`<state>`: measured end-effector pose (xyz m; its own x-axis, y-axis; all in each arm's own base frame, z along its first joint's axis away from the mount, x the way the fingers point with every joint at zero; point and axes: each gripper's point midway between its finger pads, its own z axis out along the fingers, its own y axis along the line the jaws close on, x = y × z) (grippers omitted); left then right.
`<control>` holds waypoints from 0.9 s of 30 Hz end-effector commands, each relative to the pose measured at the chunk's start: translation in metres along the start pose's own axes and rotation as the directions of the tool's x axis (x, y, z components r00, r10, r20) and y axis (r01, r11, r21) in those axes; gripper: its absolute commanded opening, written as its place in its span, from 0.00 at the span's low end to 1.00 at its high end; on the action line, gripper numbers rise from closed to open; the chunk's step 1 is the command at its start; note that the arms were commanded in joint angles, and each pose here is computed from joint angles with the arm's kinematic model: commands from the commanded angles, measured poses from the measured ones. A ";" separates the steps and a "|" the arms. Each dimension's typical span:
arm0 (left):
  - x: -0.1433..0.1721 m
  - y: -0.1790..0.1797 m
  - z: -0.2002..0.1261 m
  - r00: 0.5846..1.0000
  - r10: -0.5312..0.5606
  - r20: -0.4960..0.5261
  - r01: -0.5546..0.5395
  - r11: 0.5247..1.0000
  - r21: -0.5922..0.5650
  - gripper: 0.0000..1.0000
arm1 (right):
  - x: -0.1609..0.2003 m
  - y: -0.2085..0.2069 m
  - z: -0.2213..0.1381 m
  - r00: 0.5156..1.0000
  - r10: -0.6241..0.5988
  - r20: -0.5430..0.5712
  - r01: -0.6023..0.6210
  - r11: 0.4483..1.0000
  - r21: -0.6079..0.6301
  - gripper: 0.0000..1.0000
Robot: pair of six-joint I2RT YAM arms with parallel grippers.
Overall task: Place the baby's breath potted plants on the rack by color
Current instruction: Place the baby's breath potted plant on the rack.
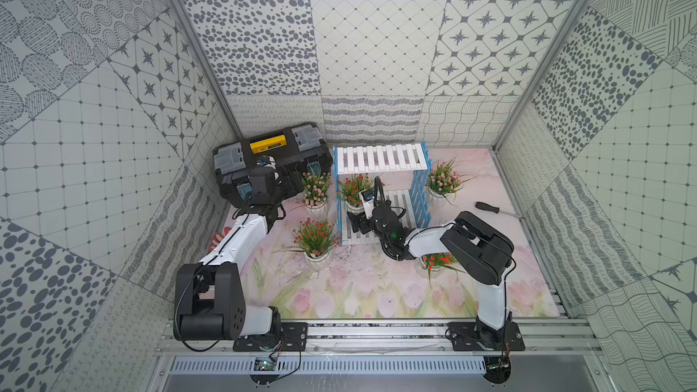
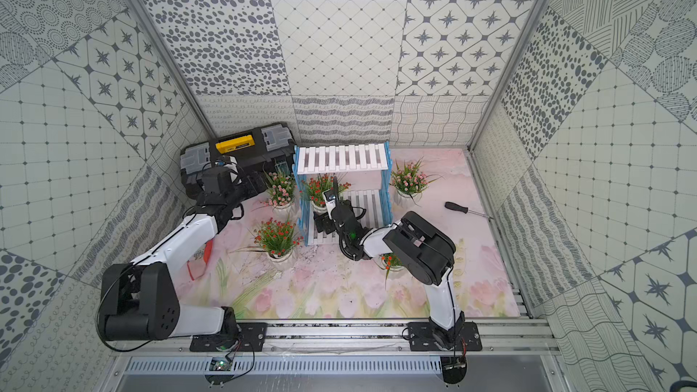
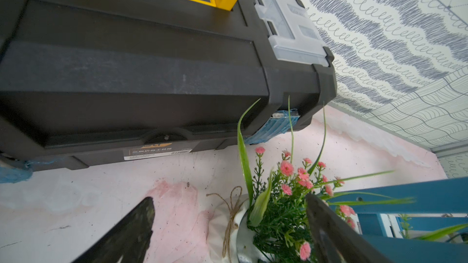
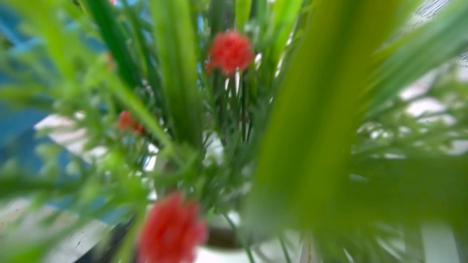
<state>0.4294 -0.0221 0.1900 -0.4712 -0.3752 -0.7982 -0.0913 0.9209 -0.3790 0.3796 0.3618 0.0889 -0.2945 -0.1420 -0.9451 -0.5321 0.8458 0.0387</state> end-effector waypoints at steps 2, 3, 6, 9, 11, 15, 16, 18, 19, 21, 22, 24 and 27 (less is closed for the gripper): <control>-0.005 -0.003 0.001 1.000 -0.007 0.027 0.006 1.000 0.018 0.94 | -0.034 0.010 -0.011 0.987 0.013 0.163 -0.008 1.000 -0.030 0.98; -0.005 -0.002 0.000 1.000 -0.005 0.027 0.005 1.000 0.017 0.94 | -0.036 0.010 -0.014 0.984 0.016 0.175 -0.011 1.000 -0.027 0.98; -0.005 -0.002 0.000 1.000 -0.004 0.027 0.003 1.000 0.015 0.94 | -0.040 0.007 -0.027 0.979 0.020 0.202 -0.016 1.000 -0.022 0.98; -0.005 -0.002 0.000 1.000 -0.005 0.025 0.005 1.000 0.015 0.94 | -0.046 0.004 -0.044 0.978 0.034 0.205 -0.028 0.999 -0.031 0.98; -0.004 -0.001 0.000 1.000 -0.007 0.024 0.007 1.000 0.010 0.94 | -0.052 0.006 -0.062 0.980 0.045 0.194 -0.035 0.998 -0.055 0.98; -0.003 0.000 -0.001 1.000 -0.007 0.017 0.007 1.000 0.002 0.94 | -0.059 0.019 -0.100 0.988 0.020 0.153 -0.002 0.993 -0.115 0.98; -0.004 0.000 -0.001 1.000 -0.008 0.018 0.008 1.000 -0.001 0.94 | -0.058 0.024 -0.110 0.991 0.015 0.132 0.003 0.991 -0.136 0.98; -0.003 0.001 -0.001 1.000 -0.011 0.012 0.011 1.000 -0.006 0.93 | -0.057 0.039 -0.129 0.995 0.002 0.099 0.019 0.978 -0.209 0.98; -0.003 0.001 -0.001 1.000 -0.014 0.012 0.014 1.000 -0.009 0.93 | -0.055 0.047 -0.138 0.997 -0.006 0.083 0.026 0.969 -0.245 0.98; -0.001 0.003 -0.001 1.000 -0.016 0.003 0.016 1.000 -0.015 0.93 | -0.047 0.063 -0.153 0.999 -0.013 0.033 0.023 0.938 -0.345 0.98; -0.001 0.002 -0.001 1.000 -0.016 -0.003 0.016 1.000 -0.016 0.93 | -0.042 0.070 -0.160 1.000 -0.010 0.012 0.014 0.919 -0.393 0.98; -0.001 0.002 -0.002 1.000 -0.012 -0.008 0.012 1.000 -0.013 0.93 | -0.032 0.083 -0.173 1.000 -0.003 -0.022 -0.009 0.875 -0.485 0.98; -0.002 0.000 -0.004 1.000 -0.013 -0.009 0.012 1.000 -0.008 0.93 | -0.015 0.106 -0.187 0.999 -0.033 -0.042 0.004 0.821 -0.571 0.98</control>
<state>0.4275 -0.0213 0.1865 -0.4815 -0.3819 -0.7889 -0.1041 0.9186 -0.3812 0.2153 0.3494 0.1962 -0.2474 -0.1039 -0.9633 -0.8360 0.5255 0.1580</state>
